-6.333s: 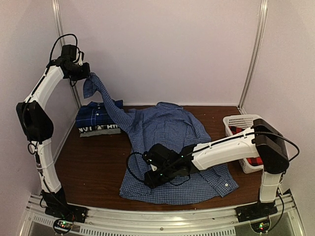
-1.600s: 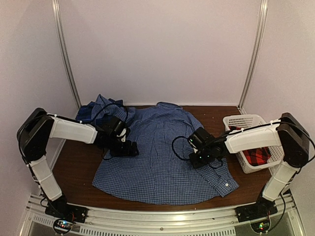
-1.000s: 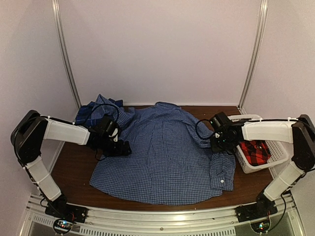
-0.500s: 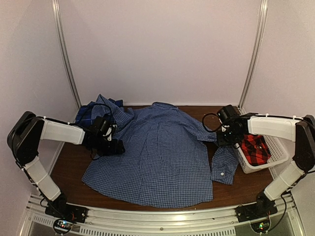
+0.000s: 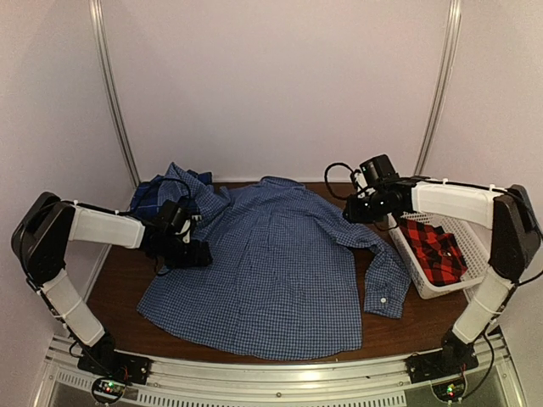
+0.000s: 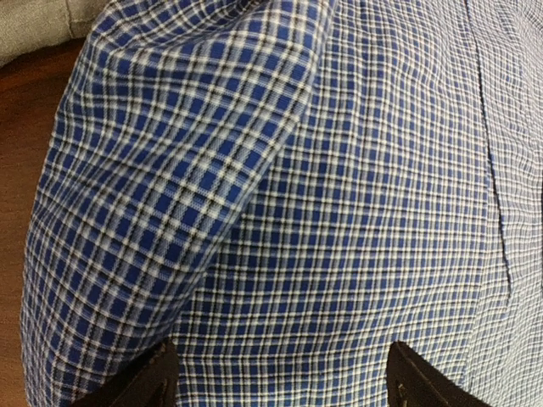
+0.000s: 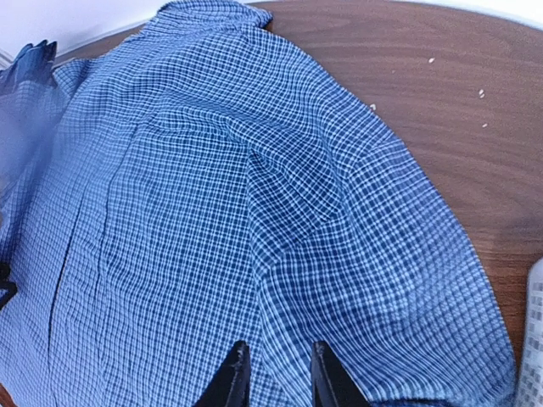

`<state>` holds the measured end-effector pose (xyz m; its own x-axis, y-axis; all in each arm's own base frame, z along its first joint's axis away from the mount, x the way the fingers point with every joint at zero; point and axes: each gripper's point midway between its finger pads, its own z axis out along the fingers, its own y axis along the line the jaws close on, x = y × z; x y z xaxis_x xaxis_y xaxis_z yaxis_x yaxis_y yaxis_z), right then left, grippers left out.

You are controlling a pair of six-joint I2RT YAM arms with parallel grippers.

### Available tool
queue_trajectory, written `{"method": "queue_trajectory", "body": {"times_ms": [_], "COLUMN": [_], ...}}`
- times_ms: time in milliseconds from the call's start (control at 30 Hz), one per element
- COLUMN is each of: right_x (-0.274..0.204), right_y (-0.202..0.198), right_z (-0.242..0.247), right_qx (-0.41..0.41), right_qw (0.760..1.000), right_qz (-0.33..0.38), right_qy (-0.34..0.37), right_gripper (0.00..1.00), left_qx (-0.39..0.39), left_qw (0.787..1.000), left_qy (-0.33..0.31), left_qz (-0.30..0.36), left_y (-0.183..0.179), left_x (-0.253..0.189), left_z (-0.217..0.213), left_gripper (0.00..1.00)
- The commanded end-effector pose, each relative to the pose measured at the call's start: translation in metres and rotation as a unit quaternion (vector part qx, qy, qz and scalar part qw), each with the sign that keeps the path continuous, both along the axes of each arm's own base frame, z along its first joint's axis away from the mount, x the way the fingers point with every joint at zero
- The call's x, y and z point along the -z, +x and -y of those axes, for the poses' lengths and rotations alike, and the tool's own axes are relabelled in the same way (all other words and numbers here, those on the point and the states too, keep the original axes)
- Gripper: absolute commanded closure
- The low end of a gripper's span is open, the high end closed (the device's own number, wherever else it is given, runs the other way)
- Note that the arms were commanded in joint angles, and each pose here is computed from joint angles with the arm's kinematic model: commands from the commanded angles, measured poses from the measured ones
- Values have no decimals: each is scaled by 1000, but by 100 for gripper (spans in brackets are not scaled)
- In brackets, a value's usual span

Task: Fold and stack the long sleeve shirts
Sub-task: Flatten out the crumpled shirt at the center of the board.

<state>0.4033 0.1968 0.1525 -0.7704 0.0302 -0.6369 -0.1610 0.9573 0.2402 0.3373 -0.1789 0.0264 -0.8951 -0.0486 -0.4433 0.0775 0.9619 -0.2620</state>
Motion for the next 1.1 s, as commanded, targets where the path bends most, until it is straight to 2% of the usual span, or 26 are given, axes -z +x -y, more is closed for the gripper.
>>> {"method": "queue_trajectory", "body": {"times_ms": [0, 233, 533, 767, 900, 1067], "right_x": [29, 77, 126, 138, 144, 137], "right_y": [33, 69, 105, 138, 152, 161], "right_z": [-26, -21, 17, 44, 52, 53], "right_qx": [0, 42, 99, 124, 125, 113], "right_qw": [999, 997, 992, 989, 989, 991], "right_qz": [-19, -52, -77, -74, -73, -58], "right_qy": [34, 44, 25, -6, -32, -48], "right_gripper": [76, 83, 84, 83, 79, 65], "left_qx": [-13, -8, 0, 9, 13, 20], "left_qw": [995, 996, 997, 998, 998, 998], "left_qy": [53, 50, 32, 21, 19, 16], "left_qz": [-81, -76, -68, -67, -64, -64], "left_y": [-35, -33, -27, -24, -20, -17], "left_x": [31, 25, 17, 13, 10, 7], "left_z": [-30, -28, -20, -13, -10, -7], "left_gripper": [14, 14, 14, 13, 13, 14]}}
